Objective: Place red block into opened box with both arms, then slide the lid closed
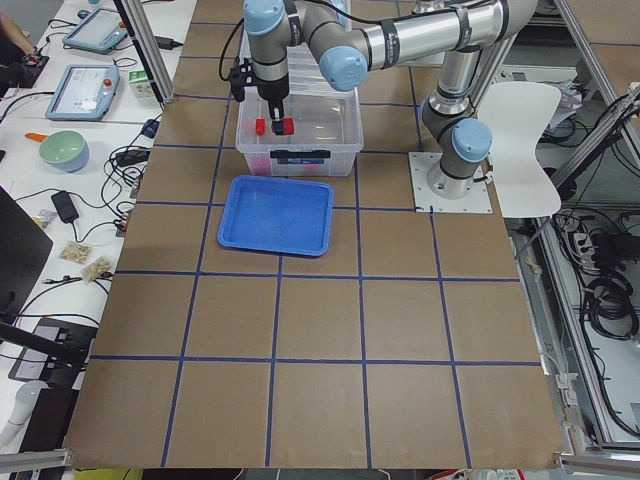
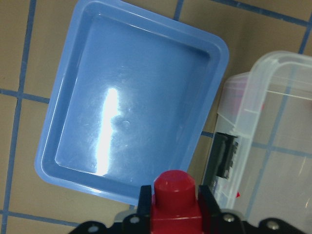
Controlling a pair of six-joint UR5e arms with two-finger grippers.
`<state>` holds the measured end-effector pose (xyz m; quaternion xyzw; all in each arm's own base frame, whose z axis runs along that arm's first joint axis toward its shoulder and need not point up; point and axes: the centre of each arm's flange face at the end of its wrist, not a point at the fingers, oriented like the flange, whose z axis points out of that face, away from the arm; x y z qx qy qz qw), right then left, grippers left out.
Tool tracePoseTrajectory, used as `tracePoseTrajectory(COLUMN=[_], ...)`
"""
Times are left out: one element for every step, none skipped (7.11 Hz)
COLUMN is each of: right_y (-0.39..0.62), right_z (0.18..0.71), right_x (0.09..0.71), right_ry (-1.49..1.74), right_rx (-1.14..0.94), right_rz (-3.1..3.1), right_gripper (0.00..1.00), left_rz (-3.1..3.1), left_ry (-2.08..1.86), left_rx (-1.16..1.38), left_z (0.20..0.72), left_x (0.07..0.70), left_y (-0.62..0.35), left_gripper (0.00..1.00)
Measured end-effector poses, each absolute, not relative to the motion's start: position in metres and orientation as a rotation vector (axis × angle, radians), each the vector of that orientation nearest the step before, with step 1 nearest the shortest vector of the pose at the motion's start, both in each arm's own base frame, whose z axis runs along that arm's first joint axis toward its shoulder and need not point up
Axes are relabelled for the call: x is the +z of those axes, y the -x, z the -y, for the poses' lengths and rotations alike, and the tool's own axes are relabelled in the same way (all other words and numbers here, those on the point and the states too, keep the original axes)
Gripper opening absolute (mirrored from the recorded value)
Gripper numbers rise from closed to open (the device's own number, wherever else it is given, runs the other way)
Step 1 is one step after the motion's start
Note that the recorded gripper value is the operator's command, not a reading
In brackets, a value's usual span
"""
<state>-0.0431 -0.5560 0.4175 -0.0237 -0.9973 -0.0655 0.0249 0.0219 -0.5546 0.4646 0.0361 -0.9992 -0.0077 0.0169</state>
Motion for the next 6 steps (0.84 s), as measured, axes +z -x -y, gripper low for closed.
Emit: tracePoseTrajectory(right_y=[0.038, 0.033, 0.029, 0.027, 0.027, 0.028], right_z=[0.54, 0.522, 0.506, 0.496, 0.492, 0.49], right_x=[0.44, 0.463, 0.482, 0.493, 0.497, 0.499], right_ry=[0.074, 0.076, 0.078, 0.081, 0.082, 0.081], right_rx=[-0.196, -0.18, -0.161, -0.149, -0.146, -0.147], right_rz=[3.082, 3.077, 3.071, 3.066, 3.056, 3.043], right_gripper=[1.0, 1.0, 1.0, 1.0, 1.0, 1.0], left_rz=[3.115, 3.115, 3.11, 3.106, 3.103, 3.096], left_ry=[0.028, 0.156, 0.253, 0.289, 0.292, 0.284], left_rx=[-0.023, -0.011, -0.006, -0.002, 0.03, 0.059], left_z=[0.556, 0.556, 0.552, 0.546, 0.542, 0.538], left_x=[0.454, 0.435, 0.413, 0.388, 0.362, 0.337], left_y=[0.022, 0.052, 0.065, 0.071, 0.073, 0.074], left_gripper=[0.12, 0.12, 0.12, 0.12, 0.12, 0.12])
